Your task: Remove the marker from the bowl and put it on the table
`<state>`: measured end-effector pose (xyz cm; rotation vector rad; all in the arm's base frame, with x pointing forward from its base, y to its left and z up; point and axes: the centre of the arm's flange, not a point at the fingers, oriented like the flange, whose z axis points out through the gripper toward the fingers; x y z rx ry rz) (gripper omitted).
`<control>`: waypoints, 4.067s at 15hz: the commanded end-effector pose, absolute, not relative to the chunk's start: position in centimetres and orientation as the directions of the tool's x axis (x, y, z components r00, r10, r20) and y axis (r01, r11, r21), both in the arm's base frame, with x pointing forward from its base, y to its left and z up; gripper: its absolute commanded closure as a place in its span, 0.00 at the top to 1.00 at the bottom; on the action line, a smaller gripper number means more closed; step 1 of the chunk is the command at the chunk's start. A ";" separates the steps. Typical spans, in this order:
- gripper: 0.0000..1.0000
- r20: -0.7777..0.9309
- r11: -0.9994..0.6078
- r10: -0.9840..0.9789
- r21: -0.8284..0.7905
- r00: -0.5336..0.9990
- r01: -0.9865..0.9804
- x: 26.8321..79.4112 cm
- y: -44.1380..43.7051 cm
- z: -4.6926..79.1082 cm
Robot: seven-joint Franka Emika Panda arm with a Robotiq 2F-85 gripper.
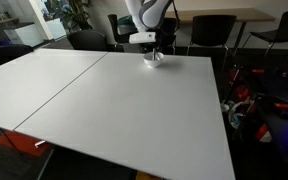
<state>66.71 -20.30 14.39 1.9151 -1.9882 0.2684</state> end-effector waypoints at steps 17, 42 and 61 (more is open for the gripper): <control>0.21 0.406 0.091 -0.914 0.161 -0.018 -0.983 67.4 -19.4 12.8; 0.05 0.452 -0.042 -0.892 -0.019 0.029 -0.999 66.4 -12.6 25.9; 0.05 0.236 -0.726 -0.609 0.219 0.757 -0.652 73.0 -1.4 24.9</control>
